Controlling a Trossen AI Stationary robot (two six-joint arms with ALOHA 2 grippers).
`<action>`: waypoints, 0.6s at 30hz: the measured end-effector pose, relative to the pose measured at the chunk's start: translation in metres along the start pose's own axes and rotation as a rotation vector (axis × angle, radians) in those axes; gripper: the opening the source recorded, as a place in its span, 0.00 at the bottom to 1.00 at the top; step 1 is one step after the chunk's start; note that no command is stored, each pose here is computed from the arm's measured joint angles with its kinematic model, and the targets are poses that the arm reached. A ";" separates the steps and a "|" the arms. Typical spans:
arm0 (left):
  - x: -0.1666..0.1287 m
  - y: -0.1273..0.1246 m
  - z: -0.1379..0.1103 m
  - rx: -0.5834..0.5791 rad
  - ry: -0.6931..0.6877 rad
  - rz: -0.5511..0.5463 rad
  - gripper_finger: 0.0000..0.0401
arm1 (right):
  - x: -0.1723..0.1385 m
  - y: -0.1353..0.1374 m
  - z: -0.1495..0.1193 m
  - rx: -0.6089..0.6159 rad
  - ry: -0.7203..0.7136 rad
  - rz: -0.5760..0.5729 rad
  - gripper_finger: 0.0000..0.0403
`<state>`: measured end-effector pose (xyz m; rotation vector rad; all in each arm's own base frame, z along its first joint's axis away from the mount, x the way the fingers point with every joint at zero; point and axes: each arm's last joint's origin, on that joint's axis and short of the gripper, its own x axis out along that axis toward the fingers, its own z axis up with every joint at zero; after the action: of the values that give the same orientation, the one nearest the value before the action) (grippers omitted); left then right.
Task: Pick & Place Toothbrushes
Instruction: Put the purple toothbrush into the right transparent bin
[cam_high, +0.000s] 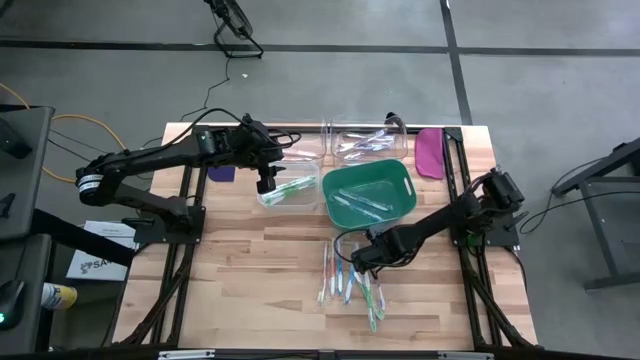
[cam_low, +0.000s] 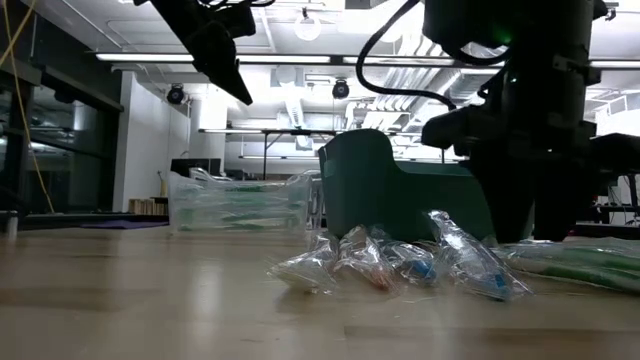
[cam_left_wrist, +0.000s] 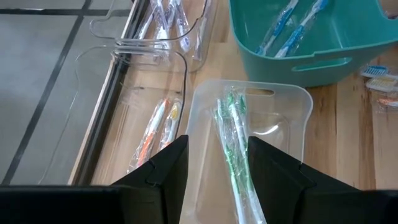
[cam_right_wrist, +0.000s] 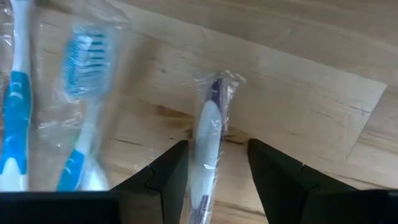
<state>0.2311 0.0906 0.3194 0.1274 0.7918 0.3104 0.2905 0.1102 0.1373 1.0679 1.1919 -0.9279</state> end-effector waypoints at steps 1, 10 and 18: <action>0.000 0.000 0.000 0.000 0.000 0.000 0.39 | 0.000 0.000 0.000 0.000 0.005 -0.001 0.40; 0.000 0.000 0.000 0.000 0.000 0.000 0.39 | 0.001 -0.003 0.000 -0.035 0.019 -0.028 0.14; 0.000 0.000 0.000 0.000 0.000 0.000 0.39 | -0.014 -0.006 0.000 -0.075 0.087 -0.007 0.06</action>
<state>0.2311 0.0905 0.3194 0.1274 0.7923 0.3099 0.2825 0.1084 0.1506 1.0534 1.2935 -0.8431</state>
